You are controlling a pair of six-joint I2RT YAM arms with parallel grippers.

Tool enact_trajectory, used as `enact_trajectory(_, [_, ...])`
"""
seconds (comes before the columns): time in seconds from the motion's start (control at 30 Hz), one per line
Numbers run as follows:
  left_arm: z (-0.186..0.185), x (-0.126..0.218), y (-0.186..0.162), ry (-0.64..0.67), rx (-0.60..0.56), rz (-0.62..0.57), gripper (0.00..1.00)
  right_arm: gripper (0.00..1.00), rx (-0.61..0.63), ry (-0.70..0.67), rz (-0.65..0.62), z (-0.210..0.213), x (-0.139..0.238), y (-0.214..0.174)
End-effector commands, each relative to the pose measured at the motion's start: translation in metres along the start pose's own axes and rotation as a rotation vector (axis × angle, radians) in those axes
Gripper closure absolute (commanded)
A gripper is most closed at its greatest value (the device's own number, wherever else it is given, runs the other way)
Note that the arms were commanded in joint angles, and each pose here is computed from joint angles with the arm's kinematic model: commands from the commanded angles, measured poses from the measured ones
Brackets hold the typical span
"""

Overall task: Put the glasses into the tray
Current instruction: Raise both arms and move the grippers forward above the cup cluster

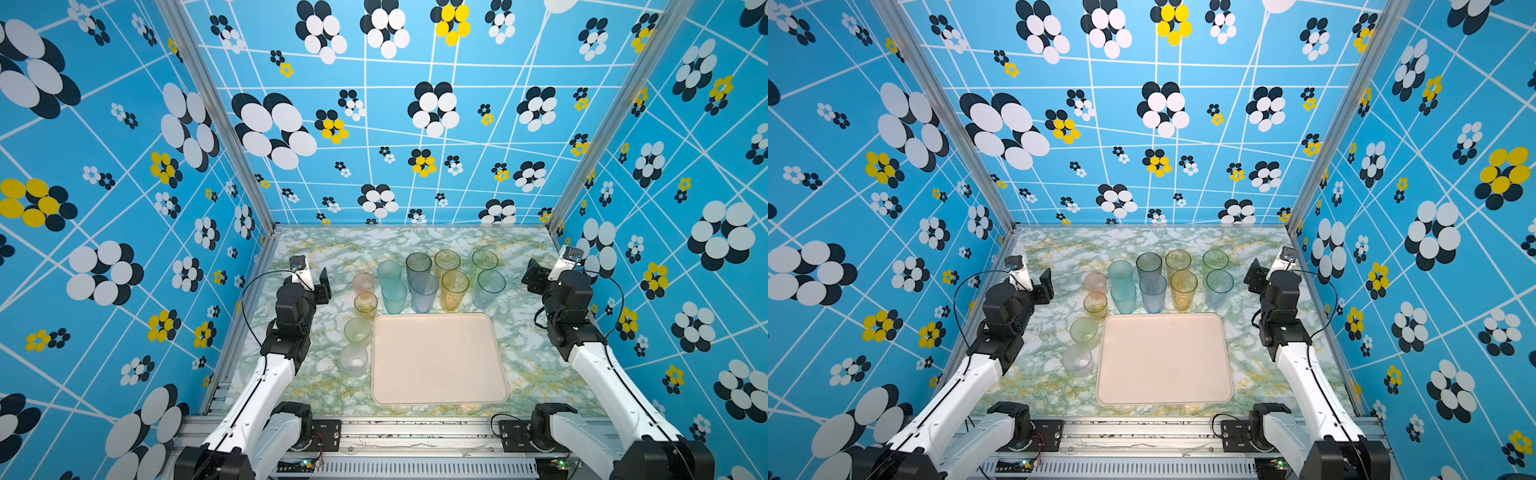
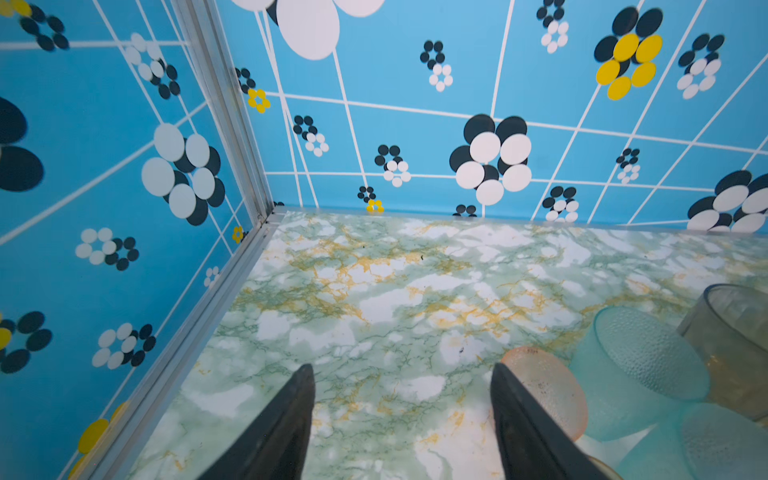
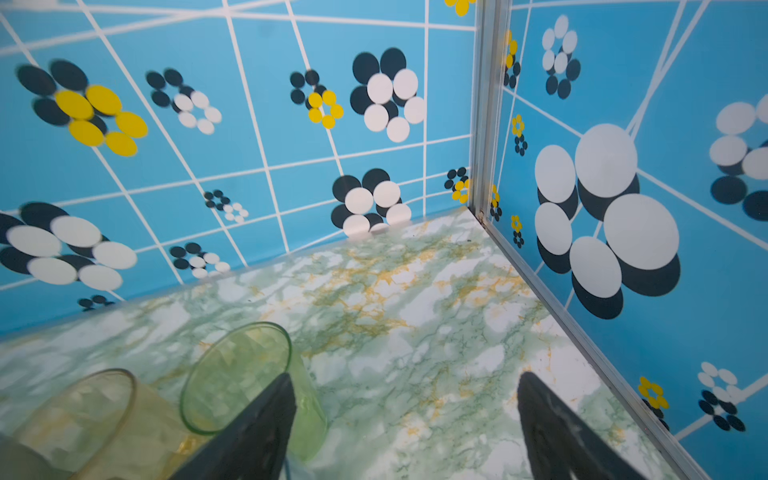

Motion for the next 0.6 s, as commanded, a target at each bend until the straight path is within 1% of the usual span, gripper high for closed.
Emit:
enact_trajectory(0.0, [-0.003, 0.007, 0.011, 0.044, 0.018, 0.088, 0.36, 0.16, -0.065, 0.113, 0.234, 0.005, 0.017, 0.0])
enact_trajectory(0.07, [-0.01, 0.005, 0.017, 0.024, 0.015, 0.116, 0.41, 0.2, -0.106, 0.178, 0.294, 0.01, 0.021, 0.01])
enact_trajectory(0.17, [-0.021, -0.003, 0.018, -0.032, 0.039, 0.169, 0.44, 0.24, -0.12, 0.221, 0.346, 0.017, 0.026, 0.017])
enact_trajectory(0.27, [-0.035, -0.009, 0.015, -0.062, 0.012, 0.217, 0.45, 0.25, -0.1, 0.221, 0.354, 0.022, 0.031, 0.022])
enact_trajectory(0.33, [-0.04, -0.01, 0.015, -0.055, -0.017, 0.234, 0.45, 0.25, -0.082, 0.207, 0.361, 0.022, 0.032, 0.023])
enact_trajectory(0.5, [-0.044, -0.01, 0.018, -0.049, -0.032, 0.25, 0.45, 0.27, -0.043, 0.219, 0.452, 0.035, 0.017, 0.019])
enact_trajectory(0.57, [-0.044, -0.01, 0.019, -0.049, -0.036, 0.261, 0.45, 0.27, 0.012, 0.227, 0.501, 0.05, 0.009, 0.015])
Point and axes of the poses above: each gripper's point midway between its finger pads, its own x axis back along the fingers, its own z axis along the line the jaws close on, y = z × x, the point moved 10 cm from there along x, back along the fingers, and after that the axes turned 9 degrees about x, right-handed, at the moved point
